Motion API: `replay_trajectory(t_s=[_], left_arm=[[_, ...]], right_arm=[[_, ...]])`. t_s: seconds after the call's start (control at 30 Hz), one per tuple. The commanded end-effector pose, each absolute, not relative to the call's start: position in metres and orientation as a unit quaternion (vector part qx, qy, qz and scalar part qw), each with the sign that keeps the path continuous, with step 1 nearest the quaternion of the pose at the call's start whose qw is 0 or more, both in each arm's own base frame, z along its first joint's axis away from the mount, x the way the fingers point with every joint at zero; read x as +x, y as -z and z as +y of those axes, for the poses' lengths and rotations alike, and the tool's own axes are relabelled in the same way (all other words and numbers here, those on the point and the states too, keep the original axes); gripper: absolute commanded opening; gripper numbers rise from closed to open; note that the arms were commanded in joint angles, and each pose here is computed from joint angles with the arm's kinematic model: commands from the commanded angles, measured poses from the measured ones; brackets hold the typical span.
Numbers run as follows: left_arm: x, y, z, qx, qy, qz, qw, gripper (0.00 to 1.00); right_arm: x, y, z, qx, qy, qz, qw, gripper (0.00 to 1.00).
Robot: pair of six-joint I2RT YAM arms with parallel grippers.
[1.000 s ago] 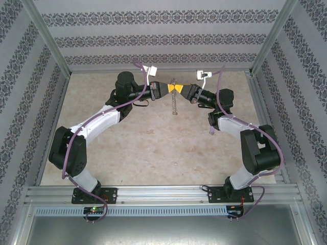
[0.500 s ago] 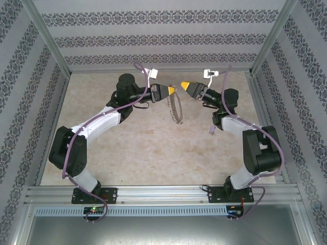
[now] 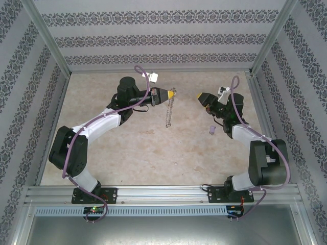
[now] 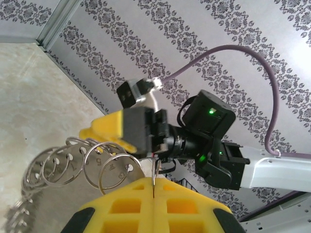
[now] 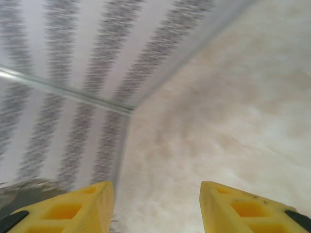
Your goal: Put the keys on the keyring
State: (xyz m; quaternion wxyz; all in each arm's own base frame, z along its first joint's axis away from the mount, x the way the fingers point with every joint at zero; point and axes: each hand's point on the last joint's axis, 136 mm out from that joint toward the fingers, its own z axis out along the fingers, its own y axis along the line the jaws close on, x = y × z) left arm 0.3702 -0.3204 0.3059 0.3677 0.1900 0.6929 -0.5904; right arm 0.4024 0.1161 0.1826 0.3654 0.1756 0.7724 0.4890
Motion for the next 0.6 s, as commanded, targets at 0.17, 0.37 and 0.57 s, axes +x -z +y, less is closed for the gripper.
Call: replay_trajectory(t_s=[0.17, 0.37, 0.57], left_arm=[[0.355, -0.336, -0.316, 0.222, 0.593, 0.652, 0.418, 0.00], [0.352, -0.337, -0.315, 0.223, 0.594, 0.650, 0.417, 0.00], [0.350, -0.340, -0.315, 0.227, 0.596, 0.648, 0.417, 0.00]], right_arm=[[0.347, -0.073, 0.058, 0.291, -0.236, 0.888, 0.264, 0.45], [0.320, -0.041, 0.049, 0.312, -0.182, 0.904, 0.229, 0.39], [0.308, -0.034, 0.035, 0.315, -0.123, 0.913, 0.230, 0.37]])
